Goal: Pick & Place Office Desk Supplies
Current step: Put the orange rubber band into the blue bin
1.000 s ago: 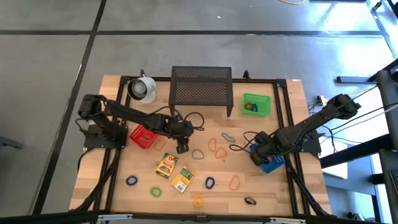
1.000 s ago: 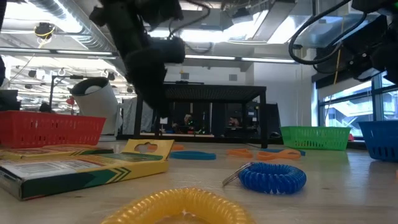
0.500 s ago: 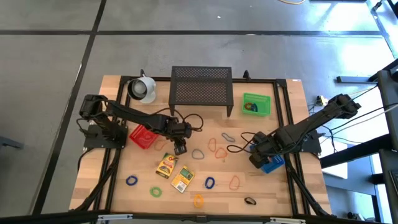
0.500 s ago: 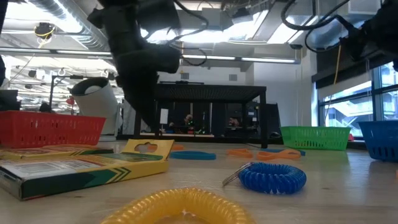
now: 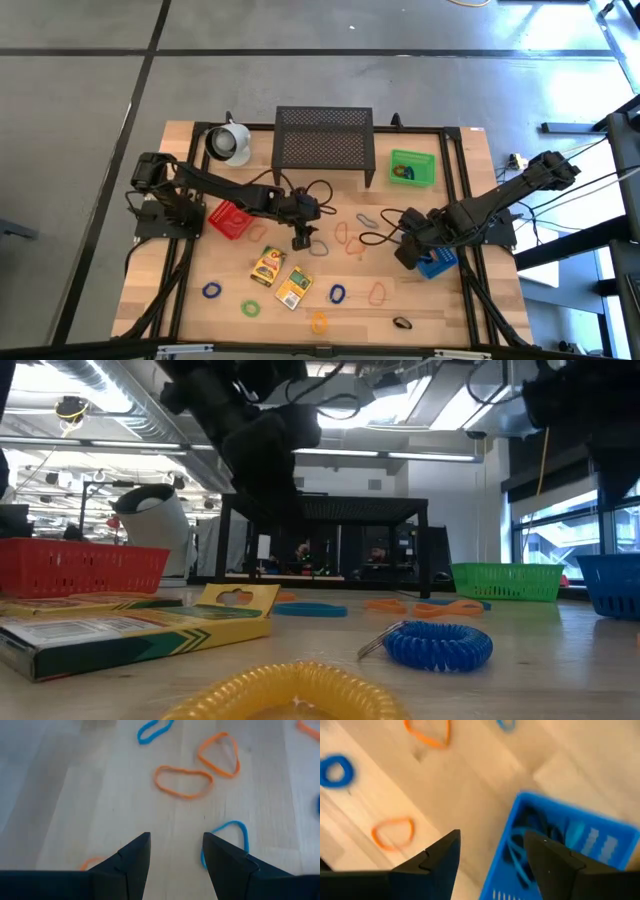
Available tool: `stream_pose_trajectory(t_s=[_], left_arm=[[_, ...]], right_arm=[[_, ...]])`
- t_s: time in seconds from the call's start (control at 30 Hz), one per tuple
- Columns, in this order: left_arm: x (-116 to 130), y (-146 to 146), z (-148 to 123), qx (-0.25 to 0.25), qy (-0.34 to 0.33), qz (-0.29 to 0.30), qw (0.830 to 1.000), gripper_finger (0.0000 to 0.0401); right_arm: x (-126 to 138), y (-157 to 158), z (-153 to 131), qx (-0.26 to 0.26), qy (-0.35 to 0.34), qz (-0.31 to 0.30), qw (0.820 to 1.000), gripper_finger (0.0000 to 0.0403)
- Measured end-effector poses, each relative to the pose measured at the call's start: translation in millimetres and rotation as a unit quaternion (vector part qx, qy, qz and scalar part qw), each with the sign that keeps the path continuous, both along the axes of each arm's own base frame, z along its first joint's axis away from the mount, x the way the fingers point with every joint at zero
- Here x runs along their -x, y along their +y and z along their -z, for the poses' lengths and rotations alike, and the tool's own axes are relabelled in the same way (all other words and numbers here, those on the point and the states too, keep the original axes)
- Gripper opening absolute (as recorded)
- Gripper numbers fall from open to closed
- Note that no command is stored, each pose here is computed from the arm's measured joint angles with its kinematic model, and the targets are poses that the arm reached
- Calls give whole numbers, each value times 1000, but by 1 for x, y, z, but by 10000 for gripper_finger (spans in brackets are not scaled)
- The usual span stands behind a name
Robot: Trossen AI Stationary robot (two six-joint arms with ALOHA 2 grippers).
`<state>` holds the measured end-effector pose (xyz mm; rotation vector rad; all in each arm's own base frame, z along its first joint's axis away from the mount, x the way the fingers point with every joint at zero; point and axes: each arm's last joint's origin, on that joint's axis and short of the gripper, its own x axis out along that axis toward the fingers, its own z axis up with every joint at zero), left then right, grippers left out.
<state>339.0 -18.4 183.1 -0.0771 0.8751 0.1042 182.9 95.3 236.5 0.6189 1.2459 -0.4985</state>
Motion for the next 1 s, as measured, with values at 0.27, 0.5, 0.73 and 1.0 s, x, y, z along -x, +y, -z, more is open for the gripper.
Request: stream_pose_trajectory(t_s=[0.27, 0.5, 0.73, 1.0], left_arm=[[-6, -7, 29, 58, 44, 5, 997, 175], [-5, -9, 23, 117, 32, -69, 990, 175], [0, -16, -8, 191, -15, -134, 972, 175], [19, -40, -45, 229, -58, -139, 962, 175]], right_arm=[[-14, 1, -5, 92, -99, -92, 986, 208], [-40, 2, 0, 148, -133, -247, 948, 208], [-73, 9, 26, 129, -144, -359, 913, 208], [-94, 19, 74, 136, -87, -432, 888, 208]])
